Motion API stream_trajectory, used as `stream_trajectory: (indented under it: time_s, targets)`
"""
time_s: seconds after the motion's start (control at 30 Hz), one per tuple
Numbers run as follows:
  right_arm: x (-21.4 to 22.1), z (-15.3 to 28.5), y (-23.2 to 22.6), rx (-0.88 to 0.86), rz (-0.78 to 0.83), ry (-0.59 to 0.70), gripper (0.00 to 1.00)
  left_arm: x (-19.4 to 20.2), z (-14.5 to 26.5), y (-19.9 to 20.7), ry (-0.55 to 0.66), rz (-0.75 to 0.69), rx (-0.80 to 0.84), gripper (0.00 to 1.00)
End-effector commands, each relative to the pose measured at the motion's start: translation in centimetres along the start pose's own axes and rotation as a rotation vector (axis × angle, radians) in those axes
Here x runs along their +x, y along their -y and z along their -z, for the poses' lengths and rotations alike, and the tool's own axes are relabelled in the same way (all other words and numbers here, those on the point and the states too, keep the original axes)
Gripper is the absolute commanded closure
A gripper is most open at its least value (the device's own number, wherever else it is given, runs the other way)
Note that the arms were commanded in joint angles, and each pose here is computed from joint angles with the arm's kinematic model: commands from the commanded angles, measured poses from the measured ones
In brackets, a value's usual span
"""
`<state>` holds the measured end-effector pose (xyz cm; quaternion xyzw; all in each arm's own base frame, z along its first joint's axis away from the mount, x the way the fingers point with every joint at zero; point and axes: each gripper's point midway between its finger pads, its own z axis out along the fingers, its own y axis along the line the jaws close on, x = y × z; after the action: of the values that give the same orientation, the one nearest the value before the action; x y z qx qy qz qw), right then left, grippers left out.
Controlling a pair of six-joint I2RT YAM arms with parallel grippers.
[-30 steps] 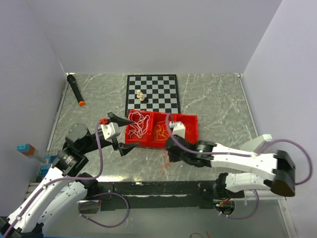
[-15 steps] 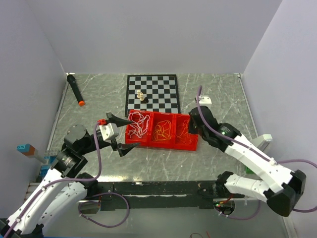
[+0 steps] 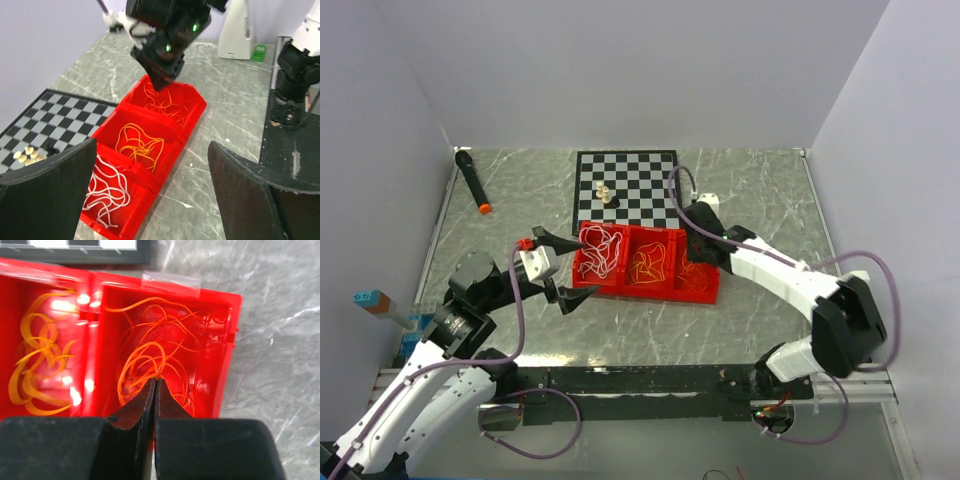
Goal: Untangle the cables
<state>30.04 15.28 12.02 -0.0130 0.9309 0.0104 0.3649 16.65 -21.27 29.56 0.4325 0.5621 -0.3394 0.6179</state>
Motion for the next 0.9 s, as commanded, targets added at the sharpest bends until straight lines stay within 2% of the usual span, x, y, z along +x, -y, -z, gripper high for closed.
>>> stream_trajectory:
  time_s: [0.0, 0.07, 0.17, 0.37, 0.47, 0.6, 0.73, 0.87]
  targets:
    - [-1.0, -2.8, -0.7, 0.029, -0.026, -0.01, 1.0, -1.3, 0.0, -2.2, 0.013, 0.028, -0.113, 0.04]
    - [-0.2, -3.9, -0.6, 0.06, -0.035, -0.049, 0.88, -0.8, -0.2, -3.1, -0.003, 0.079, -0.169, 0.03]
    - [0.3, -4.2, -0.7, 0.066, -0.056, -0.082, 0.59, 0.1, -0.5, -4.9, -0.044, 0.135, -0.259, 0.03]
    - [-3.0, 0.0, -1.4, -0.042, -0.109, 0.028, 0.05, 0.8, -1.1, -7.2, -0.112, 0.235, -0.367, 0.03]
    - [-5.3, 3.3, -1.6, -0.119, -0.108, 0.103, 0.01, 0.7, -1.2, -9.2, -0.141, 0.281, -0.466, 0.03]
    - [-7.3, 7.7, -2.2, -0.251, -0.103, 0.165, 0.0, 1.6, -1.3, -11.6, -0.318, 0.316, -0.56, 0.04]
    - [-7.7, 9.8, -0.9, -0.249, -0.116, 0.177, 0.0, 2.6, -0.2, -16.0, -0.456, 0.389, -0.835, 0.03]
    - [-6.4, 10.0, 1.1, -0.211, -0.138, 0.169, 0.0, 3.2, 1.2, -18.0, -0.587, 0.373, -0.964, 0.03]
